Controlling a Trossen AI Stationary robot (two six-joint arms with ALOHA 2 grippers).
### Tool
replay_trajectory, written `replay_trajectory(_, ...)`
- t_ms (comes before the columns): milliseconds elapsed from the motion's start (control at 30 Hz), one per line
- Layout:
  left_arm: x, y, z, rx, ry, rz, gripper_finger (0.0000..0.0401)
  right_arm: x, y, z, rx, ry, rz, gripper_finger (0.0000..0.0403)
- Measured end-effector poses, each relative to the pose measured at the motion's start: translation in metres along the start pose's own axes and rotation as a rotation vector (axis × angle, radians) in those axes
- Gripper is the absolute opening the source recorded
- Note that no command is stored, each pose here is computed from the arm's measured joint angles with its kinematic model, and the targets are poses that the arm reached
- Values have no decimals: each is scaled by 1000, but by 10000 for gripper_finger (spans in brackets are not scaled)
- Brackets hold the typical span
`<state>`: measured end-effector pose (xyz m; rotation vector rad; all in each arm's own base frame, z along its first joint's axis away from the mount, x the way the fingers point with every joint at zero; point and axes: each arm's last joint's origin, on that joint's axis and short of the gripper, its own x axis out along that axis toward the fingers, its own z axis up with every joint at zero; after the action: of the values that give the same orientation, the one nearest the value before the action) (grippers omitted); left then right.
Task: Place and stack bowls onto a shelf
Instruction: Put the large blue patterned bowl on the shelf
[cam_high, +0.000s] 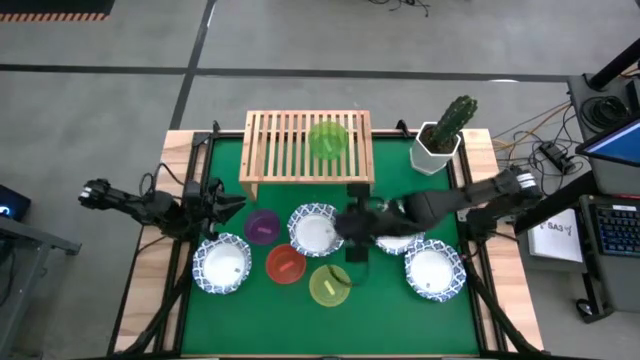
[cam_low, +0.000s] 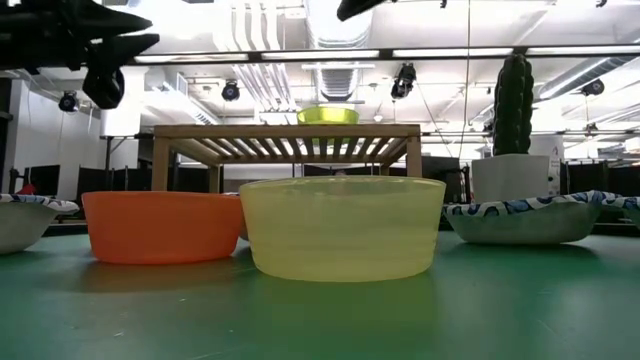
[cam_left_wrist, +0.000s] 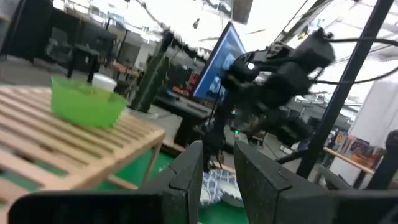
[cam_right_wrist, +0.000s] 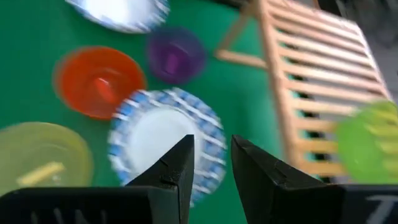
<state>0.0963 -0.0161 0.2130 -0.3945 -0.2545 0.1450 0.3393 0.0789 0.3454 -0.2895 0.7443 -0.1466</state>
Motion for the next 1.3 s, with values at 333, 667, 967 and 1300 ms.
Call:
replay_trajectory(333,21,-11,-11,-283,130,-32,75,-10,57,-69,56,-241,138,95)
replay_trajectory(667,59,-64,-9,-565,643,48,75,4,66,-121,178,-334,175,95)
replay_trajectory(967,56,-111,-12,-362,1330,713,75,5,67,-124,153,-332,172,95)
replay_trajectory(1300,60,-132,-50,-243,1540,887,75,5,67,-124,129,-333,180,95)
